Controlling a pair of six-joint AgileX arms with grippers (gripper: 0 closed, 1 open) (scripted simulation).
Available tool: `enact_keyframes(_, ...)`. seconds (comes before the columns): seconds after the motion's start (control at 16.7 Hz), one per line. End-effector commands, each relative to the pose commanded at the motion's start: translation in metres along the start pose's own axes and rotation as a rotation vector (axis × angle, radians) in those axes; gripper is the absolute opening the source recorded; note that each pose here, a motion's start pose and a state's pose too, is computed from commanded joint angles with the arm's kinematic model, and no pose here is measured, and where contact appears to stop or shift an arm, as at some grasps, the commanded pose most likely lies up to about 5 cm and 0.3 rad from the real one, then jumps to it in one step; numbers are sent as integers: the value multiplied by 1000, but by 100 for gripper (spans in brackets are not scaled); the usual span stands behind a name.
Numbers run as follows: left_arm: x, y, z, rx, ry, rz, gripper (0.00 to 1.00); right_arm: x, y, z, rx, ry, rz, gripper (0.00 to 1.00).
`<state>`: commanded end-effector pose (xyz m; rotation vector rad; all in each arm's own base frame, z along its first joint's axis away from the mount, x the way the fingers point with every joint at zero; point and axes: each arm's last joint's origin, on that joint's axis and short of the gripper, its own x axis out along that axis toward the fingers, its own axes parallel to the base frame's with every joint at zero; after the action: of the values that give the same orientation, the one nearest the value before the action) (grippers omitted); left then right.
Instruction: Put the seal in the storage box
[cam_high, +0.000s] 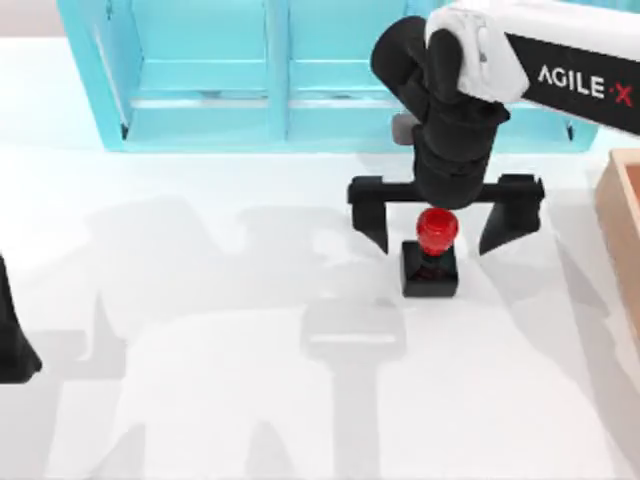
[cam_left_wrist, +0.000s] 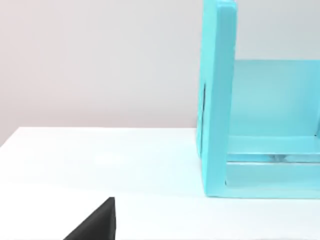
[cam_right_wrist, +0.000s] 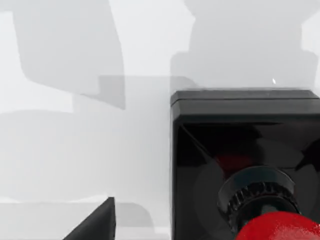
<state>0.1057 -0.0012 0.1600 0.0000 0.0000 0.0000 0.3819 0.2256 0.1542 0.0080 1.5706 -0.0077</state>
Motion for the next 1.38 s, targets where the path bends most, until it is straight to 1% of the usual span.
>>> enact_keyframes(0.3, 0, 0, 0, 0, 0, 0, 100, 4, 0, -1, 0, 0, 0, 100)
enact_keyframes(1.08, 0, 0, 0, 0, 0, 0, 100, 4, 0, -1, 0, 0, 0, 2)
enact_keyframes(1.14, 0, 0, 0, 0, 0, 0, 100, 4, 0, -1, 0, 0, 0, 0)
enact_keyframes(1.38, 0, 0, 0, 0, 0, 0, 100, 4, 0, -1, 0, 0, 0, 0)
